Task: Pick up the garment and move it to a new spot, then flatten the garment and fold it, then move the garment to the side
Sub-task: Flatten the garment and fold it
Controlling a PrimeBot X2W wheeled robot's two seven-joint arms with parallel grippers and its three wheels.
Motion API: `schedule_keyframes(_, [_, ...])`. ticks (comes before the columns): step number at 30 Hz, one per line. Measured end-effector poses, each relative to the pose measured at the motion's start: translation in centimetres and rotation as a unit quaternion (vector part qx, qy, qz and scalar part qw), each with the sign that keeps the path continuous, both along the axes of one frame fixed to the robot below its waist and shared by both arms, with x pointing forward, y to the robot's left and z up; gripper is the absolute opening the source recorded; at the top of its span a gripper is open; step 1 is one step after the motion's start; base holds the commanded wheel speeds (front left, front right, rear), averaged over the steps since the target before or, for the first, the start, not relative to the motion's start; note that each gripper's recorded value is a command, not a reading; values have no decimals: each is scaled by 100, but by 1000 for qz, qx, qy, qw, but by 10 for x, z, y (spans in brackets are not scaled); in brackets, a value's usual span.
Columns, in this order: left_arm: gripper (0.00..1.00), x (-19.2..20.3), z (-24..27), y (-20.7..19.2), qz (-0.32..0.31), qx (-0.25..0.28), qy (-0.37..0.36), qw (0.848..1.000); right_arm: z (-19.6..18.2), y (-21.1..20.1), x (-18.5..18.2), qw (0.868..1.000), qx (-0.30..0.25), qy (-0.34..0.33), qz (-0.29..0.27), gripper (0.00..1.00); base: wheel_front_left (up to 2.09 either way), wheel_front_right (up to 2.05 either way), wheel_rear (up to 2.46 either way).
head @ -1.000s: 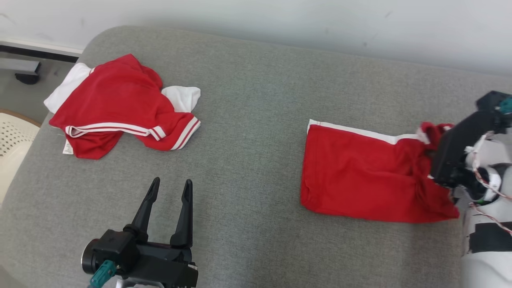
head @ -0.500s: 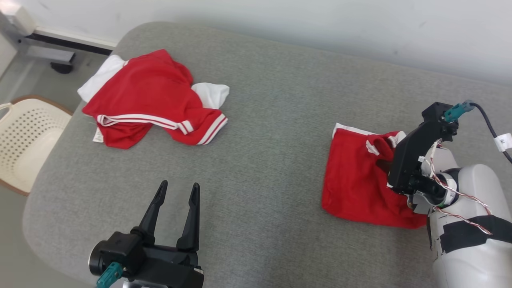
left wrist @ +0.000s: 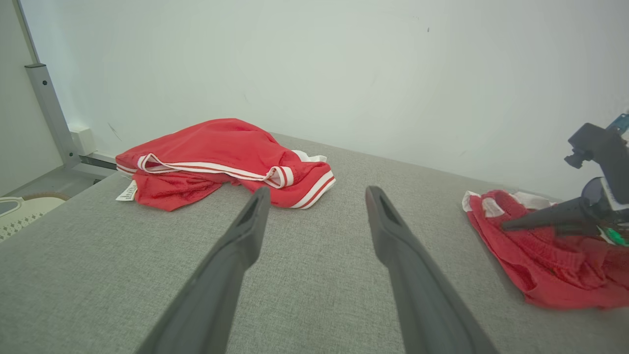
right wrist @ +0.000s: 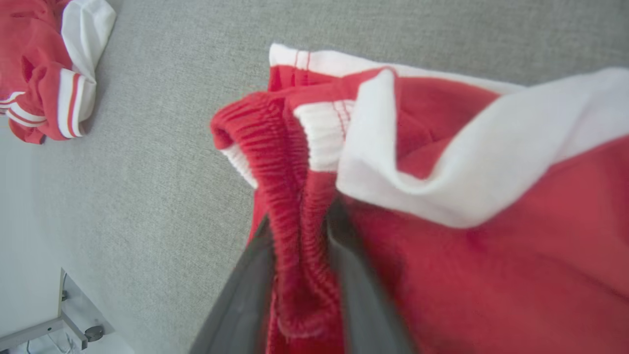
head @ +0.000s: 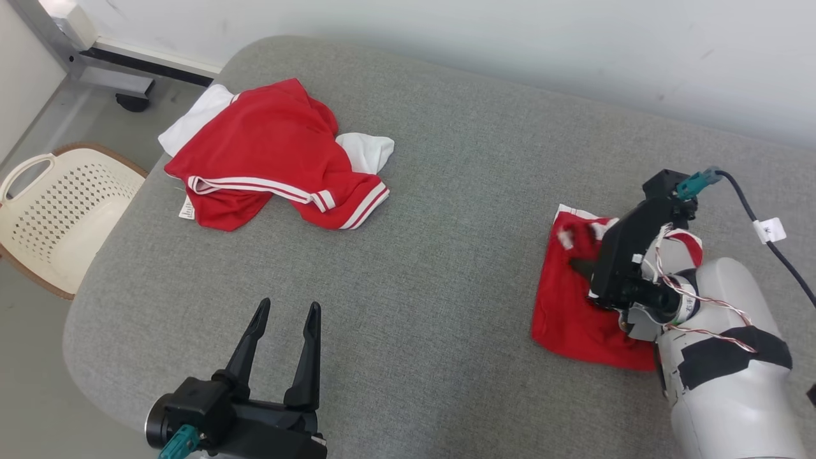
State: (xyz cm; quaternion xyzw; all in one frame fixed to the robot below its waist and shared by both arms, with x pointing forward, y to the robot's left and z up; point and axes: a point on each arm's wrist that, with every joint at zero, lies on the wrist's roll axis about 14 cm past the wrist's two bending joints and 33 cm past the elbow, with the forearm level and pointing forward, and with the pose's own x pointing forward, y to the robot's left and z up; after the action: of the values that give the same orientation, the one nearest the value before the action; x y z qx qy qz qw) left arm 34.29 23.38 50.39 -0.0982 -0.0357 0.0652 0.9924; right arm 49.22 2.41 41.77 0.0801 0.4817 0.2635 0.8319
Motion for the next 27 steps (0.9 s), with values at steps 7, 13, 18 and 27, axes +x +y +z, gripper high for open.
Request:
schedule_keyframes(7, [100, -1, 4, -1, -3, 0, -7, 1000, 24, 12, 4, 998, 58, -12, -10, 100, 0, 0, 0])
schedule_keyframes(13, [100, 0, 6, -6, -14, 2, -11, 1000, 60, -2, 20, 992, 86, -78, -43, 100, 0, 0, 0])
schedule_keyframes(18, [100, 4, 10, -12, -25, 3, -19, 1000, 61, -40, 20, 990, 38, -116, -72, 100, 0, 0, 0])
schedule_keyframes(27, [100, 10, 9, -21, -39, 1, -19, 999, 39, -71, -2, 987, -48, -135, -68, 0, 0, 0, 0])
